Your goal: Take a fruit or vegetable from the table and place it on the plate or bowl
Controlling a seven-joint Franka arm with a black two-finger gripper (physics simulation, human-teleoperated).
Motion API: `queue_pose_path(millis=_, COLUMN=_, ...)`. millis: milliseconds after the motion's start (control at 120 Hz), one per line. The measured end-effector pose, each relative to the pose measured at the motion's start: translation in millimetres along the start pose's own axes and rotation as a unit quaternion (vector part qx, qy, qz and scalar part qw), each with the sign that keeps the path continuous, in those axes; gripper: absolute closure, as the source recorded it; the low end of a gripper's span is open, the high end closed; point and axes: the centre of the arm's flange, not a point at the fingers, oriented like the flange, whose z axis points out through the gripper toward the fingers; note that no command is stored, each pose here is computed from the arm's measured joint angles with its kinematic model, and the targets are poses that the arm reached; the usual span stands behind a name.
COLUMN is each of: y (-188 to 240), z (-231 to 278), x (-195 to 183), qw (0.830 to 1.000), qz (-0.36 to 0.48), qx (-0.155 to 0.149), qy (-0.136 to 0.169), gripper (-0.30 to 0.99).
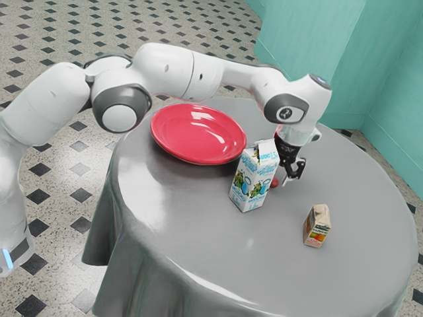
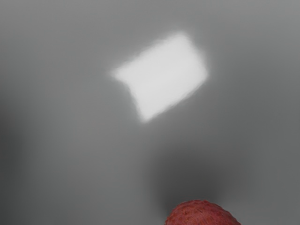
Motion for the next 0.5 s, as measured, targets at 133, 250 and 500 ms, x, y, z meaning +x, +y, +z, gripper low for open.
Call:
queue_pose_path(millis=133, y=-0.5, z=-0.5, x=0.8, qw=1.000, qz=-0.002, qx=0.000, qy=0.000, gripper=0.14)
queue_pose_path(millis=250, y=-1.5, z=-1.2, x=1.4, qw=1.000, qz=-0.003, qx=0.000, qy=0.000, gripper=0.36)
queue_pose_path(millis=500, y=-2.1, z=-2.3, x=0.9, qw=1.000, qz=0.008, qx=0.010, qy=0.015, gripper=0.52)
